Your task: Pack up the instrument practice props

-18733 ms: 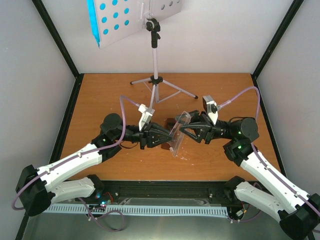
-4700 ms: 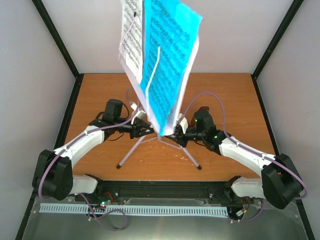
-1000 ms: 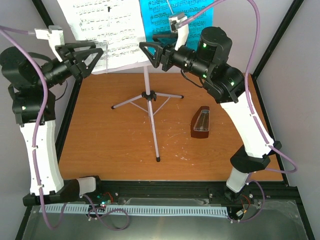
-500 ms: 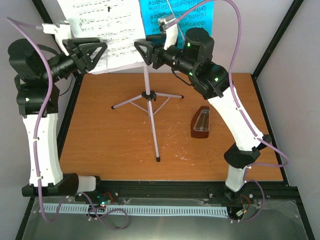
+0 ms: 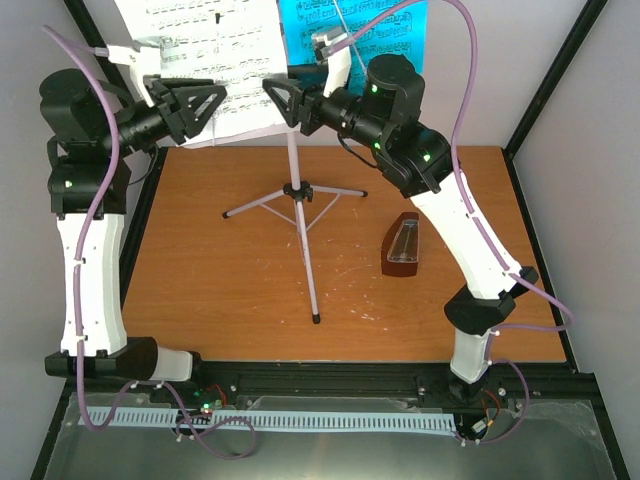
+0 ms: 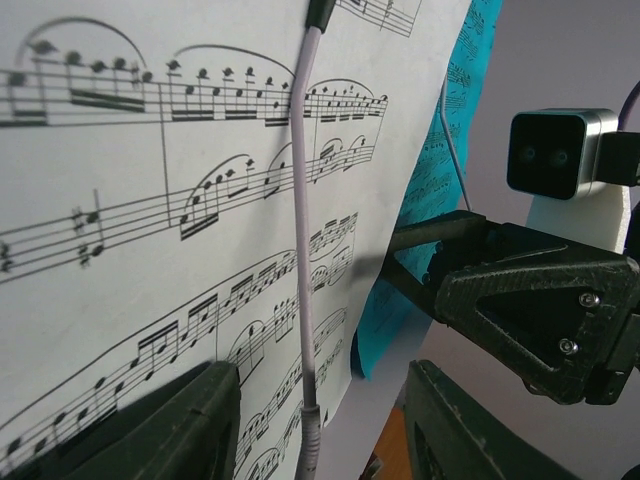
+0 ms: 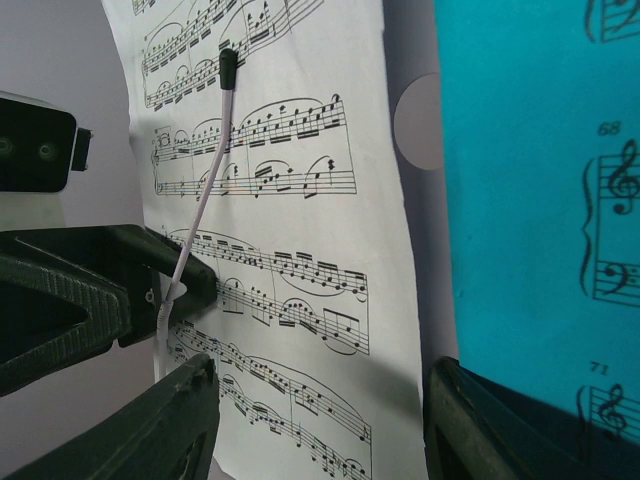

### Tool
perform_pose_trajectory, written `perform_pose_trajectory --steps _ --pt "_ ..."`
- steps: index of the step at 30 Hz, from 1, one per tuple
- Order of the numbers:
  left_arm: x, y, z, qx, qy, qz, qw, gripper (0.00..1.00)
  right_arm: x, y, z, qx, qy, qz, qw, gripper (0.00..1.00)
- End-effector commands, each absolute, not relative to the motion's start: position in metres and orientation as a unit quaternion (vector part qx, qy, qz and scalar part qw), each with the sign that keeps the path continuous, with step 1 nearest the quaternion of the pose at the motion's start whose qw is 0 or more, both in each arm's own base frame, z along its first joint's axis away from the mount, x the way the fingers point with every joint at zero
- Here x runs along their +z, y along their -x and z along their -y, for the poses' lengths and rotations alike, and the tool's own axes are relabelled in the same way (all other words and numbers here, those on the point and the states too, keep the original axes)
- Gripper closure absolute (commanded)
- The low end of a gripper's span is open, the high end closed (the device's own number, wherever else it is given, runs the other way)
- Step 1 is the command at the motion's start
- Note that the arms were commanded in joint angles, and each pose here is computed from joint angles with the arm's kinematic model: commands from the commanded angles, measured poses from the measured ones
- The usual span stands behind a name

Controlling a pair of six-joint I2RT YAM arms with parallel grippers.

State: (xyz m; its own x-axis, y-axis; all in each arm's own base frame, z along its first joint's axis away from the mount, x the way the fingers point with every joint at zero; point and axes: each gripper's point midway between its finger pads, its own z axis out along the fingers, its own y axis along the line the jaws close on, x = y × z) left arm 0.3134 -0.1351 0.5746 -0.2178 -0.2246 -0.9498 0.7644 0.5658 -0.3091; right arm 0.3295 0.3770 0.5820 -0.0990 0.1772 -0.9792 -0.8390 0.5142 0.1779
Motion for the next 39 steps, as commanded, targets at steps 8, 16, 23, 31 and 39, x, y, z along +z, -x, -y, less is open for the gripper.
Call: perform_pose_trajectory --steps 8,16,23,31,39 --pt "0.582 -0.31 0.143 -0.428 -0.237 -0.639 0.593 0.73 0.584 -0.332 -0.386 0.422 0.274 -0.605 0.617 0.54" --pt "0.577 -0.313 0.143 -0.423 -0.239 -0.639 0.596 0.94 0.586 -0.34 -0.387 0.42 0.259 -0.602 0.628 0.64" --pt "0.571 -0.314 0.145 -0.427 -0.249 -0.635 0.593 1.0 0.589 -0.349 -0.382 0.404 0.241 -0.6 0.647 0.63" --pt "0.567 -0.314 0.145 -0.425 -0.253 -0.634 0.595 1.0 0.582 -0.356 -0.393 0.409 0.246 -0.597 0.645 0.63" --pt "0.565 -0.315 0.146 -0.428 -0.256 -0.633 0.592 1.0 0.586 -0.352 -0.403 0.428 0.263 -0.579 0.643 0.68"
